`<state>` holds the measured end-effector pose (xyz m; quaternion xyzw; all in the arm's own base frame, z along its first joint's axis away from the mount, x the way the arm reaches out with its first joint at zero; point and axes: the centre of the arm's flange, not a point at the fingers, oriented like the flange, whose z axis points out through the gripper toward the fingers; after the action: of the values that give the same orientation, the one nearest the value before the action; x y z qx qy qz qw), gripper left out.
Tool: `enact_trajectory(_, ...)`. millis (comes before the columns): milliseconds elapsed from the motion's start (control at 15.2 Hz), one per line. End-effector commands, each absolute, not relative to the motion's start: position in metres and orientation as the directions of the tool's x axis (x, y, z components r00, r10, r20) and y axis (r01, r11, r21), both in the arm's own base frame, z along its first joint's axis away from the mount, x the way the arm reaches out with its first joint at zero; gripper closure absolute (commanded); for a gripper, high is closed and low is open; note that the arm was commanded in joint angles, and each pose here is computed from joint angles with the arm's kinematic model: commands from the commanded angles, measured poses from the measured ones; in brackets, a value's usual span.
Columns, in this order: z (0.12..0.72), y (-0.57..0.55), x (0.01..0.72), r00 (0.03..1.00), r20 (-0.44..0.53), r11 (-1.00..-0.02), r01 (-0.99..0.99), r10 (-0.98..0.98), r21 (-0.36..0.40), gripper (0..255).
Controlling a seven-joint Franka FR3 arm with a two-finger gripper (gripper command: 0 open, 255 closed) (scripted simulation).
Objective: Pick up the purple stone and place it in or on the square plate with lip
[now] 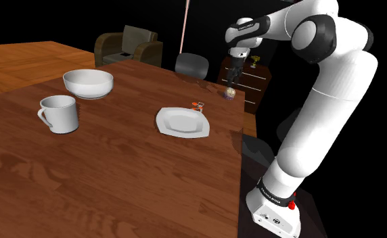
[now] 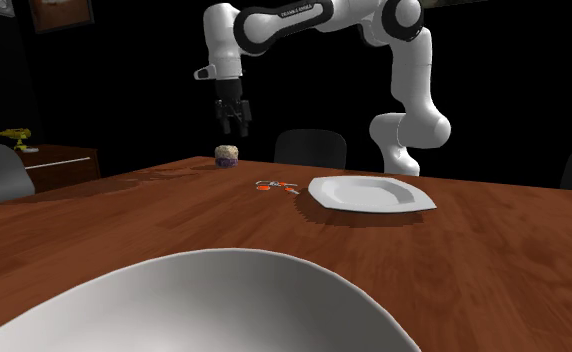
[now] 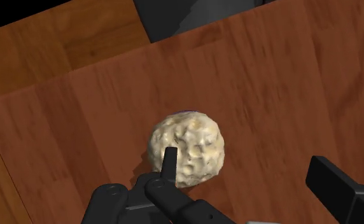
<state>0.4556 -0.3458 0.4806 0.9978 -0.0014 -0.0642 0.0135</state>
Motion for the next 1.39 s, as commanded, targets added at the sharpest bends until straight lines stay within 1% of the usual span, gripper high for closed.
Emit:
enact_trajectory(0,0.471,-0.370,0.468,0.992,-0.128,-1.000,0.001,-0.002,0.025,0)
enact_trajectory(594,0.429,-0.380,0.467,0.992,-0.128,-1.000,0.001,-0.002,0.024,0)
enact_trajectory(1056,0.429,-0.380,0.467,0.992,-0.128,-1.000,0.001,-0.002,0.024,0)
enact_trajectory(1122,0.429,-0.380,0.467,0.992,-0.128,-1.000,0.001,-0.002,0.024,255)
enact_trajectory(1320,0.429,-0.380,0.468,0.992,-0.128,-1.000,0.001,-0.002,0.024,255)
